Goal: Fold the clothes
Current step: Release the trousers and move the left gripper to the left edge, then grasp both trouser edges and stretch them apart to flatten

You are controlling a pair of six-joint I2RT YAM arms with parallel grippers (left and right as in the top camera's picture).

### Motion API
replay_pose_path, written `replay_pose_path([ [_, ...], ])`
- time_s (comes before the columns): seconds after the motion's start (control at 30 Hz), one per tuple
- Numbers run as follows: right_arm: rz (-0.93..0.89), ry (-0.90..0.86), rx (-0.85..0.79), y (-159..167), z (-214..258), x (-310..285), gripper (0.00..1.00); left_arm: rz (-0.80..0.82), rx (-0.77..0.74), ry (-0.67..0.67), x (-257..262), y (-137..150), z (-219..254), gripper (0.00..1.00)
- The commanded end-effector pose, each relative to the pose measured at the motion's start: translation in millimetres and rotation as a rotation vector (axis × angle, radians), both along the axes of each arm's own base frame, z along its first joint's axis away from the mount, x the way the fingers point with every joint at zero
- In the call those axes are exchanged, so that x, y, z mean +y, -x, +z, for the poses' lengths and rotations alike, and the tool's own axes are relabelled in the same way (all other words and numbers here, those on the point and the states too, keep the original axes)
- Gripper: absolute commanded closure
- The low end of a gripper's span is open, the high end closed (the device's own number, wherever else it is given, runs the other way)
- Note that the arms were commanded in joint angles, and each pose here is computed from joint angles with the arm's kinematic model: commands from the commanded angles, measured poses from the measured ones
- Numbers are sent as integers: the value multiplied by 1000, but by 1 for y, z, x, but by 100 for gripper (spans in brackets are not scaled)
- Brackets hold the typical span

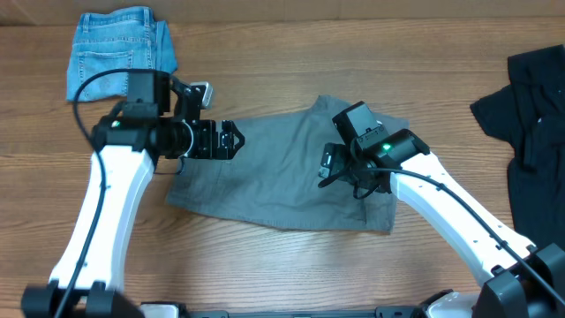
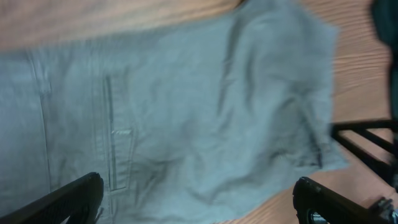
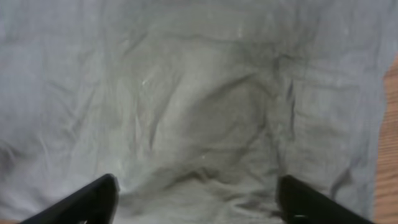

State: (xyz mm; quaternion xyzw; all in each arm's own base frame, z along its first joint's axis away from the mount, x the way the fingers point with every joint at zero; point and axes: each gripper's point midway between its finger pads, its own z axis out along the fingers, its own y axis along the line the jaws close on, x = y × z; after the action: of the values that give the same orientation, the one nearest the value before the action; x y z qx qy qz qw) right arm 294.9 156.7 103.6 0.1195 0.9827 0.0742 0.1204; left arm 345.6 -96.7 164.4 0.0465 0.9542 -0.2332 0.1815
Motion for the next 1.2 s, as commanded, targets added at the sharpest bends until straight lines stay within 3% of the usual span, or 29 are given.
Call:
replay_pose_path([
  [0.0, -17, 5, 14, 4, -6, -3, 28, 71, 67, -86, 11, -10, -26, 0],
  [0.07, -18, 15, 26, 7, -11, -6, 29, 55, 92, -120, 8, -11, -40, 0],
  [0.1, -18, 17, 31, 9, -13, -7, 31, 36, 94, -134, 5, -12, -45, 26],
  [0.13, -18, 20, 35, 10, -15, -7, 39, 20, 92, -155, 3, -13, -49, 73],
  [0.17, -18, 21, 38, 11, -19, -8, 60, 24, 90, -215, 3, -16, -57, 96],
  [0.23, -18, 20, 37, 12, -22, -8, 79, 56, 82, -282, 5, -20, -63, 96],
  [0.33, -18, 16, 30, 11, -27, -8, 89, 95, 66, -351, 6, -25, -68, 96],
  [0.53, -31, 30, 60, 15, -36, -16, 90, 192, 103, -385, 13, -28, -80, 96],
  [0.67, -50, 52, 142, 26, -44, -31, 88, 189, 163, -401, 17, -24, -99, 96],
  [0.9, -16, 31, 219, 36, -61, -29, 90, 170, 267, -434, 19, -17, -138, 96],
  [0.97, -16, 36, 247, 41, -69, -30, 95, 166, 287, -441, 19, -15, -144, 96],
  [1.17, -50, 66, 323, 58, -96, -44, 96, 171, 298, -456, 23, -15, -151, 96],
])
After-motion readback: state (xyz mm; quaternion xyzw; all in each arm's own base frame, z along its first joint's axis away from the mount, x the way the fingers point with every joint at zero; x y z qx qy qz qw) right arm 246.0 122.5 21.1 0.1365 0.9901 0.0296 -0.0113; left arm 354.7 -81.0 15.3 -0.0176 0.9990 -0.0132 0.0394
